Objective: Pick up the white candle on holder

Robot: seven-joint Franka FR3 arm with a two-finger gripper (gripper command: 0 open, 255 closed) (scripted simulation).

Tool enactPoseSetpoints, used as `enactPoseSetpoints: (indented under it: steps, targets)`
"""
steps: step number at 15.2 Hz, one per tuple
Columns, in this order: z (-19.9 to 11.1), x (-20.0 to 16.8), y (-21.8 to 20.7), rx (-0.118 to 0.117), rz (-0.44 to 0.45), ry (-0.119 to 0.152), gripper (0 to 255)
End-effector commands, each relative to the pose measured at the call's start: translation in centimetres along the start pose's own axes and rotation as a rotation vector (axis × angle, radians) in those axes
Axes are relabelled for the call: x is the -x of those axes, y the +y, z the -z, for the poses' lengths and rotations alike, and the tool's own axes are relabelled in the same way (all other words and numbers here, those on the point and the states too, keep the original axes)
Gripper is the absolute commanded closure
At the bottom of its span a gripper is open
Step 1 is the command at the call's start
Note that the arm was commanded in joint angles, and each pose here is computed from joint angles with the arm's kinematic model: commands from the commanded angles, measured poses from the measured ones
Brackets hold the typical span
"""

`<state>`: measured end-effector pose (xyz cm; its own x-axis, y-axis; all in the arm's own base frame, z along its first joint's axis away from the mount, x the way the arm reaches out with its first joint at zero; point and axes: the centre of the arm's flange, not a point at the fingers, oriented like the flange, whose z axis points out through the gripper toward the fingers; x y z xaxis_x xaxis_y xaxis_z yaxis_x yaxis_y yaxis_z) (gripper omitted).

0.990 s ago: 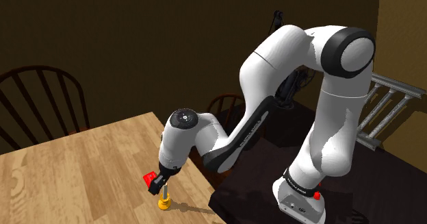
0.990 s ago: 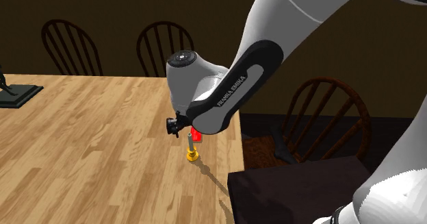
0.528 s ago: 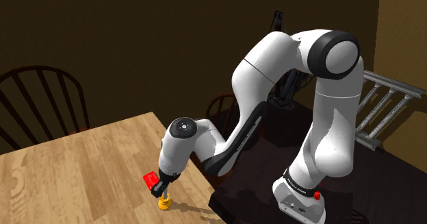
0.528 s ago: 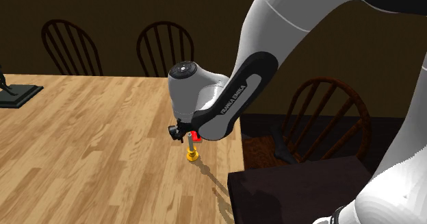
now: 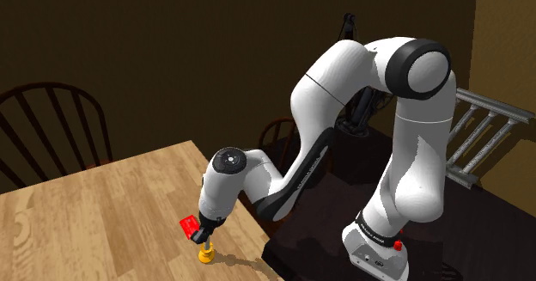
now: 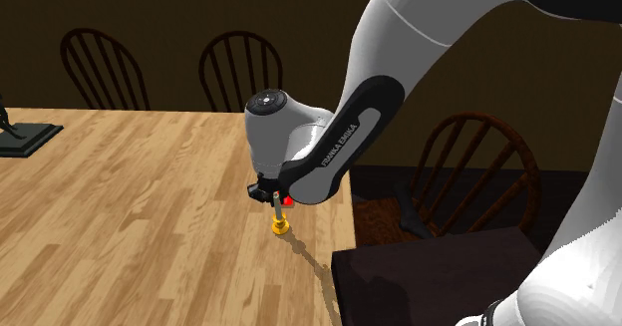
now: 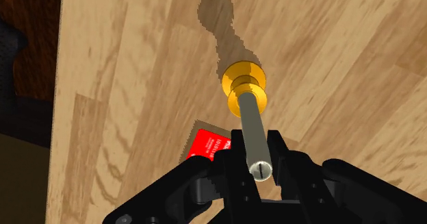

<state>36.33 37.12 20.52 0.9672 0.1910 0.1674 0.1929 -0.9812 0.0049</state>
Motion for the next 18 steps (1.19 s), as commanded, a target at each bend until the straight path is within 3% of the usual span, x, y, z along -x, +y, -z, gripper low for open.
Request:
enactPoseSetpoints:
  steps: [1, 18]
  targets:
    - [0.0, 0.1, 0.0, 0.000, 0.000, -0.001, 255]
    - [7.9, -1.3, 0.1, 0.000, 0.000, -0.001, 255]
